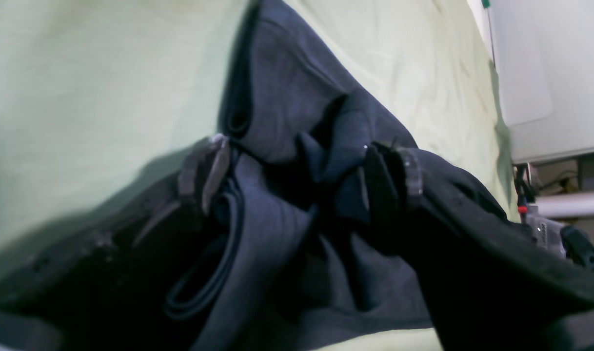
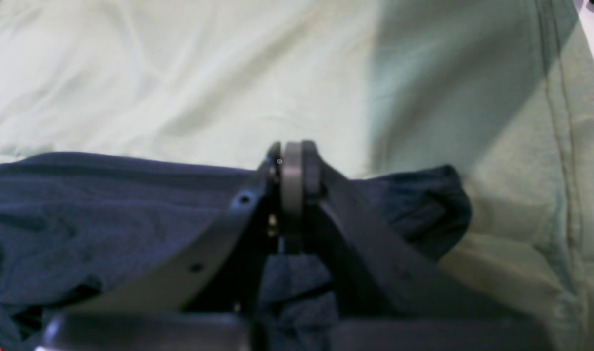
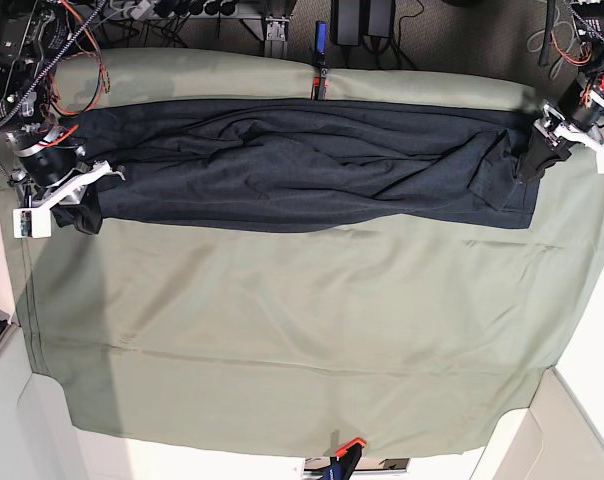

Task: Fold the T-shirt properly
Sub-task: 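Hold both ends of the navy strip with both grippers, adjusting grip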

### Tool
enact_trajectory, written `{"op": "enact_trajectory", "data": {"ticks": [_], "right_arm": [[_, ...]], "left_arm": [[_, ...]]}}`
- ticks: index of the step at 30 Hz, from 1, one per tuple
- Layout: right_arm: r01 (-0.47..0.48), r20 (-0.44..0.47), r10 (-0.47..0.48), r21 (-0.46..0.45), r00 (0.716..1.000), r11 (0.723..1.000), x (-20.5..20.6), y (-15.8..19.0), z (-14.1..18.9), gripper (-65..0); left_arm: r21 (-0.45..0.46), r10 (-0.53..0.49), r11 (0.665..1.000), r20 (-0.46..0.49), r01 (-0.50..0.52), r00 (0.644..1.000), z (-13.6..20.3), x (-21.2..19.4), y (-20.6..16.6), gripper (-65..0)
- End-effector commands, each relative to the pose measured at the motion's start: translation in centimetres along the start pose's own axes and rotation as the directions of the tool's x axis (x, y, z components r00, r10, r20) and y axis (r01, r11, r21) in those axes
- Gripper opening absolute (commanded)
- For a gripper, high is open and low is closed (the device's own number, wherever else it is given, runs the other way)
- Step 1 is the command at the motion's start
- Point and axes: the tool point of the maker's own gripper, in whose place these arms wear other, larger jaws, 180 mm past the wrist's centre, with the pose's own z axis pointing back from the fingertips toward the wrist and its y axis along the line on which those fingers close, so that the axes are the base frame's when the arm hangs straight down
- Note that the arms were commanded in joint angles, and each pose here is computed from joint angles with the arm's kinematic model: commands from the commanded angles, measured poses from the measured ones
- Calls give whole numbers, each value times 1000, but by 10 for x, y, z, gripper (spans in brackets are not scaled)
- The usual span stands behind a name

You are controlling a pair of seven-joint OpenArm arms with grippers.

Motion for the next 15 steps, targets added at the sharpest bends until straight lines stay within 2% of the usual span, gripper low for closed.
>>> {"op": "enact_trajectory", "data": {"ticks": [1, 7, 11, 12, 13, 15], "right_arm": [[-11, 50, 11, 11, 999, 1000, 15, 1, 2, -650], [-10, 50, 10, 11, 999, 1000, 15, 2, 2, -650], [-2, 54, 1, 18, 999, 1000, 15, 3, 2, -650], [-2, 54, 1, 18, 999, 1000, 15, 3, 2, -650], [-2, 54, 1, 18, 999, 1000, 15, 3, 2, -650], [-3, 54, 2, 17, 999, 1000, 15, 3, 2, -650]], "left_arm": [[-17, -33, 999, -30, 32, 999, -3, 0, -6, -209], [-70, -71, 996, -111, 64, 991, -26, -18, -24, -209], [-69, -136, 990, -181, 125, 974, -35, -32, -28, -224], [-67, -152, 988, -196, 141, 969, -35, -35, -28, -260], [-62, -168, 986, -212, 158, 963, -36, -38, -27, -331], [-47, -191, 982, -225, 185, 955, -36, -40, -24, -535]]}}
